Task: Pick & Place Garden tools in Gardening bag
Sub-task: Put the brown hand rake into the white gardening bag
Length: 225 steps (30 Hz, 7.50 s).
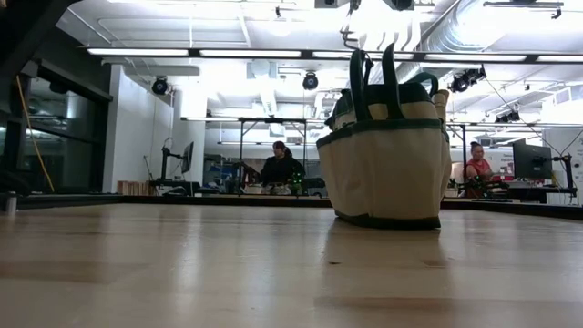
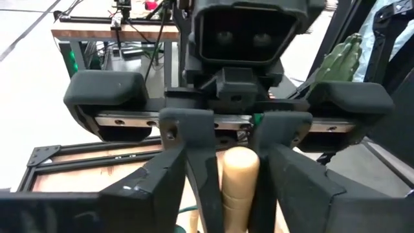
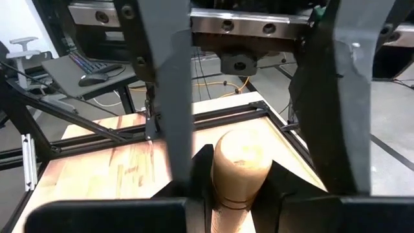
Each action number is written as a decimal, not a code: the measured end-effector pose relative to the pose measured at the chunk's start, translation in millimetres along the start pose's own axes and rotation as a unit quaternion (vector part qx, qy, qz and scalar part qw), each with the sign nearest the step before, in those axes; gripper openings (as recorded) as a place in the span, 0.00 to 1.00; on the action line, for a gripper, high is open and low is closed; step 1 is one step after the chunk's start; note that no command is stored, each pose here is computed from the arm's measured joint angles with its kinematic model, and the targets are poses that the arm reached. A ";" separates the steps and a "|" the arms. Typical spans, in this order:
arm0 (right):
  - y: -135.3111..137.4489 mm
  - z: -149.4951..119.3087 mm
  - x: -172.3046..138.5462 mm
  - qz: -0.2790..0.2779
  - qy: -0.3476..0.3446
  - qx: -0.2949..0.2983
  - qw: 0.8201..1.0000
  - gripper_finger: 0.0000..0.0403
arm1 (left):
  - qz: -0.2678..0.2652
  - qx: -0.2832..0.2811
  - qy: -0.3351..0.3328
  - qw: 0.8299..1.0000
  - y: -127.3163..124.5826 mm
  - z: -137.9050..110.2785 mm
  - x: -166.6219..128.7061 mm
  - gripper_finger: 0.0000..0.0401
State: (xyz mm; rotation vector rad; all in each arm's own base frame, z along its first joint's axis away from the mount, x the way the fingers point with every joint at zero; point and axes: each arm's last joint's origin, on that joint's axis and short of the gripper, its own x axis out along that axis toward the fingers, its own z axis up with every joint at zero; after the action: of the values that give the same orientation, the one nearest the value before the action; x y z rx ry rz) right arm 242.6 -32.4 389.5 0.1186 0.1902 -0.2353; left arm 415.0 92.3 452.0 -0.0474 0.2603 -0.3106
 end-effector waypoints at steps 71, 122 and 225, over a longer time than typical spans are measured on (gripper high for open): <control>3.0 -12.3 -3.2 -0.019 0.063 0.020 0.998 0.34 | 0.025 -0.004 0.060 0.998 2.5 -15.3 4.9 0.15; 27.4 -38.7 -84.4 -0.093 0.175 0.069 0.978 0.35 | 0.188 -0.022 0.189 0.964 -43.6 -43.4 4.2 0.15; 24.4 -61.3 -73.0 -0.191 0.138 0.221 0.946 0.35 | 0.094 -0.016 -0.068 0.993 -52.1 -184.8 1.1 0.15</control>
State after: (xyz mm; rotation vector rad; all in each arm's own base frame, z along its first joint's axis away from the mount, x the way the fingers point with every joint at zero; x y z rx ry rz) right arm 168.3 15.7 346.7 0.5651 0.4403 -0.6494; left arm 352.4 41.2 277.9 -0.0753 0.1340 -0.1142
